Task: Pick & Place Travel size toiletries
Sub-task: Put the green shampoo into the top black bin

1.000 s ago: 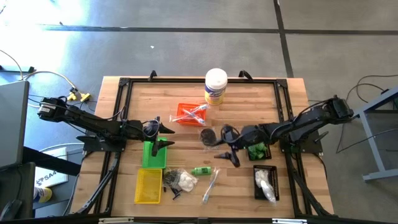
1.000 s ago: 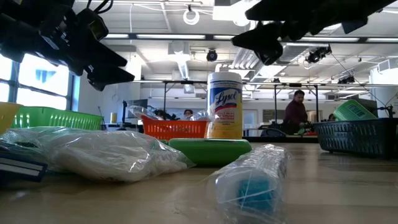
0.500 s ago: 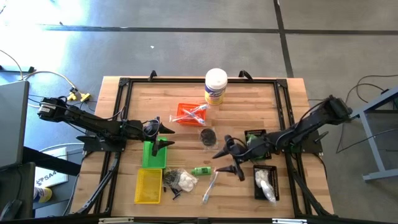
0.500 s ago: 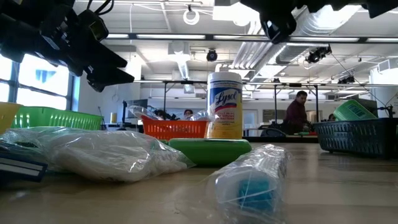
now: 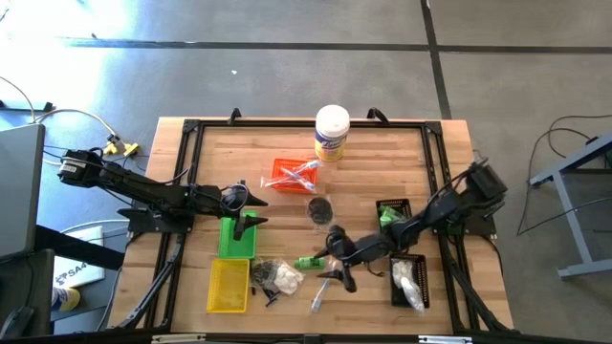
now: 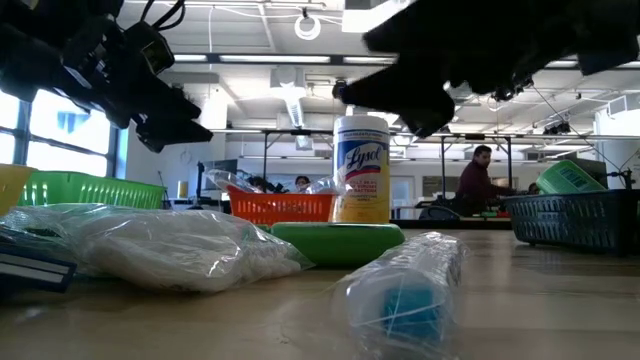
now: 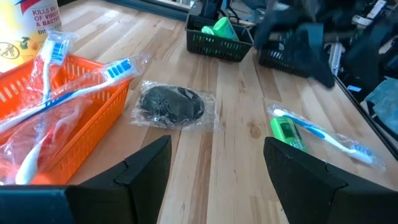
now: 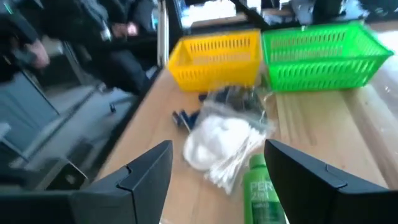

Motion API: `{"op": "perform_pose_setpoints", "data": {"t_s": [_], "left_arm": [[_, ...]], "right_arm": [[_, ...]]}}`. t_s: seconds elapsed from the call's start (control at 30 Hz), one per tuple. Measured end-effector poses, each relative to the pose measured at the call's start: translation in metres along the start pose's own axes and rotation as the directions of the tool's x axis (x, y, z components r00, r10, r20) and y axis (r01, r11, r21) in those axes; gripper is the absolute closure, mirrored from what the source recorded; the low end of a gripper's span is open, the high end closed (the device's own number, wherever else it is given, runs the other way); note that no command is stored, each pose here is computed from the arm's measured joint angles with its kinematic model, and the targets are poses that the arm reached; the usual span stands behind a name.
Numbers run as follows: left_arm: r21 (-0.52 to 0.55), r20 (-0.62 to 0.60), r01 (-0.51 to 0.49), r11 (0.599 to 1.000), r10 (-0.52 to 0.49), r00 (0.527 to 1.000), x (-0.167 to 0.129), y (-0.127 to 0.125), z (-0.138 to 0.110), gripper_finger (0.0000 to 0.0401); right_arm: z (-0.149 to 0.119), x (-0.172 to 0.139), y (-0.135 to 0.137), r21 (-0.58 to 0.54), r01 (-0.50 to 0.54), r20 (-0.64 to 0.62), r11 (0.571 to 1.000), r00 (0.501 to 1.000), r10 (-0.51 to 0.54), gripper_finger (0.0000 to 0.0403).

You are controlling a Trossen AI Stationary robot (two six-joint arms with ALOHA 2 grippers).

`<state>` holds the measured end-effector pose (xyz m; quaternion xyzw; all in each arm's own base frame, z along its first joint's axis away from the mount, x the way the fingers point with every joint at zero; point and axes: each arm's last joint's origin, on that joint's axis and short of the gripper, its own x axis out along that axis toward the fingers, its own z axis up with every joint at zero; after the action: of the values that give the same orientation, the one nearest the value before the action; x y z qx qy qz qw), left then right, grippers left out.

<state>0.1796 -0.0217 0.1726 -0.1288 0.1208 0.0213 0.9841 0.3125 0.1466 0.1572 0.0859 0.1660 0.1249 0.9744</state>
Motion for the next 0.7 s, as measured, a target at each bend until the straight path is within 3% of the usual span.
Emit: {"op": "perform_pose_setpoints", "data": {"t_s": [0.27,0.47,0.7], "left_arm": [[-0.001,0.001,0.001,1.0,-0.001,1.0,0.0,0.0,0.0,0.0153],[-0.001,0.001,0.001,1.0,-0.001,1.0,0.0,0.0,0.0,0.0153],[0.0,0.0,0.002,1.0,-0.002,1.0,0.0,0.0,0.0,0.0153]], "right_arm": [[-0.029,0.021,-0.01,0.006,0.036,-0.129,0.999,0.991,-0.035,0.0156],[-0.031,0.024,-0.028,0.085,0.096,-0.154,0.992,0.985,-0.083,0.0156],[-0.034,0.024,-0.04,0.085,0.107,-0.22,0.991,0.972,-0.086,0.0156]]}}
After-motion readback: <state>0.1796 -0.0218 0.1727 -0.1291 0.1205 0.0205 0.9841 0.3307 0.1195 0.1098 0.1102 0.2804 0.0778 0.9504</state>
